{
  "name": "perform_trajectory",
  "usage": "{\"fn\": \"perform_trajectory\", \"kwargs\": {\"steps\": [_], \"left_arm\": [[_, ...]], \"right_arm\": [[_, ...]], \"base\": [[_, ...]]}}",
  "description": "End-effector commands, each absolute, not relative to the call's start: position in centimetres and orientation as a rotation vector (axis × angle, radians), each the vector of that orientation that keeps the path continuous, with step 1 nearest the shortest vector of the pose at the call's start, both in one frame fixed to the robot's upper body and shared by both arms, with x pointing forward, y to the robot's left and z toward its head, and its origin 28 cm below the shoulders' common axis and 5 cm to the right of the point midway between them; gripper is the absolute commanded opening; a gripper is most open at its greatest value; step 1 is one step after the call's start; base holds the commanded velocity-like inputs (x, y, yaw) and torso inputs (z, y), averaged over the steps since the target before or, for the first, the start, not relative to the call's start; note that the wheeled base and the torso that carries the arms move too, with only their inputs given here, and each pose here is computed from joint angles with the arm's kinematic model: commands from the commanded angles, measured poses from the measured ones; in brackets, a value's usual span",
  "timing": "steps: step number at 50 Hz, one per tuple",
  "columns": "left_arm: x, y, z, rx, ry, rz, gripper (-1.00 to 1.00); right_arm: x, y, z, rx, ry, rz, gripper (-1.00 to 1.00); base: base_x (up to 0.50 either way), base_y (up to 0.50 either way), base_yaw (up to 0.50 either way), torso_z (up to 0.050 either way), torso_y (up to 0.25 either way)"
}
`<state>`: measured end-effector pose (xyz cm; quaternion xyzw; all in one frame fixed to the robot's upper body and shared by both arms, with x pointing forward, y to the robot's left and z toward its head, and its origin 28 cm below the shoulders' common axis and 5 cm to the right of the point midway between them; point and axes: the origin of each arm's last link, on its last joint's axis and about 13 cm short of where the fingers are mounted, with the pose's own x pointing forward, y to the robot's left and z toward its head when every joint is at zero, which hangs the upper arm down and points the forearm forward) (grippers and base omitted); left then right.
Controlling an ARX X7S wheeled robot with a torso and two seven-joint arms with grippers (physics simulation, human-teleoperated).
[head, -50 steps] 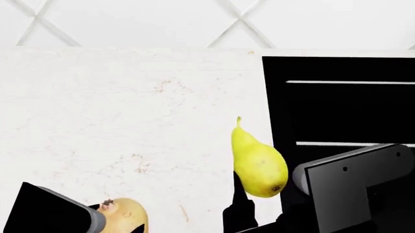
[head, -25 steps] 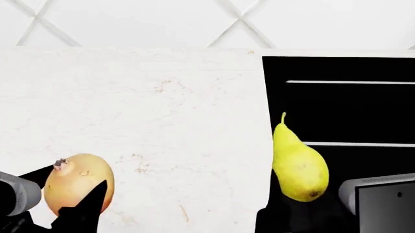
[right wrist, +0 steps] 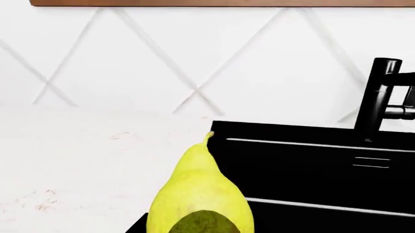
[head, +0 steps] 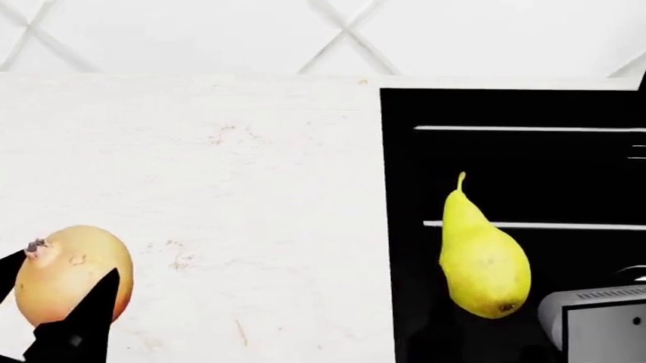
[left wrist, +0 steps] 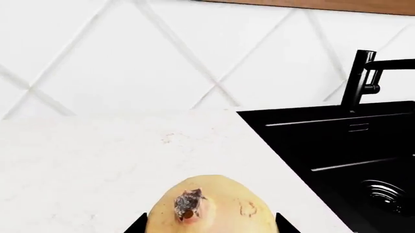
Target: There is a mixed pile of frozen fruits and vegetables on the counter. Locate all the frozen vegetables and place the items in a bowl on the counter. Take all the frozen fruits and defrost them in a running sink.
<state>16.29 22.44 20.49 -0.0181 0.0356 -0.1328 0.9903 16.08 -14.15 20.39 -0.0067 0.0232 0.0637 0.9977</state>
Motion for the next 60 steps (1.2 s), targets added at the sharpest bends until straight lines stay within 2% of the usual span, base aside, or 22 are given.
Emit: {"fn": "perform_trajectory", "kwargs": {"steps": [1, 60], "left_arm": [[16.12, 22.60, 20.71, -0.066, 0.044, -0.274, -1.00], [15.98, 22.86, 20.88, -0.058, 0.032, -0.260, -1.00]], "right_arm": [[16.28, -14.22, 20.76, -0.036, -0.016, 0.115, -1.00], [15.90, -14.33, 21.10, -0.046, -0.026, 0.103, -1.00]], "base": [[0.03, -0.37, 0.00, 0.000, 0.000], [0.01, -0.50, 0.00, 0.000, 0.001]]}}
